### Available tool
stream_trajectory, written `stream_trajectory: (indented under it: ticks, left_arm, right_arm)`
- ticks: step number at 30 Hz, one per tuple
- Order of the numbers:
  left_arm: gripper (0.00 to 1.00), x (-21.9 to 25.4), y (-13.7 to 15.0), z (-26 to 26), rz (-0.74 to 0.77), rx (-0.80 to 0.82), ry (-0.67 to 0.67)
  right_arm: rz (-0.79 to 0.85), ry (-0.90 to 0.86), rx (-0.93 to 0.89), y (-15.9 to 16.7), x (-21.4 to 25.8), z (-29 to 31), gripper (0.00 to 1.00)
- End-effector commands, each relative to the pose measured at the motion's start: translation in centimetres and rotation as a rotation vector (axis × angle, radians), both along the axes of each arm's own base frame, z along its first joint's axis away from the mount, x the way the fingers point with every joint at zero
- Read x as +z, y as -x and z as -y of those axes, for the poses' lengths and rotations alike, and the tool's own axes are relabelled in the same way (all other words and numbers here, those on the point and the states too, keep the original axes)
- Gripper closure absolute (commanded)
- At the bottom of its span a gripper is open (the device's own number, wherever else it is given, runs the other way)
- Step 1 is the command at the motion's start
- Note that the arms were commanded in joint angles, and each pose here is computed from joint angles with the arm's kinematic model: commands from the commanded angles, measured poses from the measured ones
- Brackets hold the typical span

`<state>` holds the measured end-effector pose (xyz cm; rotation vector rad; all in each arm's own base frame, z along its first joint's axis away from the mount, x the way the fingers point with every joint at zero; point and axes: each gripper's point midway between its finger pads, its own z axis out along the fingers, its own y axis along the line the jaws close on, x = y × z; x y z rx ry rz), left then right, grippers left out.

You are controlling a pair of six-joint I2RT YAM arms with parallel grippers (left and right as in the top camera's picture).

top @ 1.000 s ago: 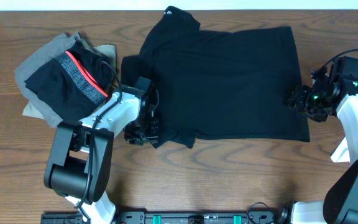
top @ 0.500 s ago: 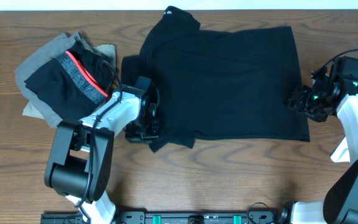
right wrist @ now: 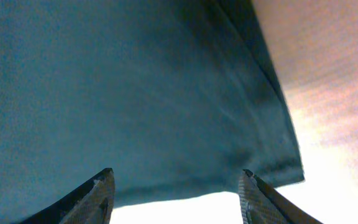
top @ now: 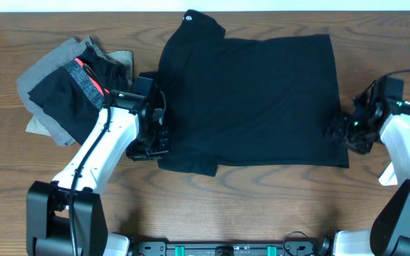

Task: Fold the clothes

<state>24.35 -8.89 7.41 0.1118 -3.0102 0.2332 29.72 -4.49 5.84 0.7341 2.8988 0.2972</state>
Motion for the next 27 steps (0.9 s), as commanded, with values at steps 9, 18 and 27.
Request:
stream_trajectory:
  ticks: [9,18,27]
  left_arm:
    - [0.94,-0.2,0.1,-0.8,-0.007,-0.010,-0.040]
    - [0.94,-0.2,-0.2,-0.7,0.004,-0.009,-0.037]
    - [0.94,-0.2,-0.2,-0.7,0.005,-0.009,-0.038]
  right_arm:
    - [-0.178,0.091,-0.187,5.4,-4.2,2.4,0.32]
    - [-0.172,0.086,-0.258,7.0,-7.5,1.9,0.46]
    - [-0.117,0.089,-0.270,6.1,-8.0,2.1,0.75]
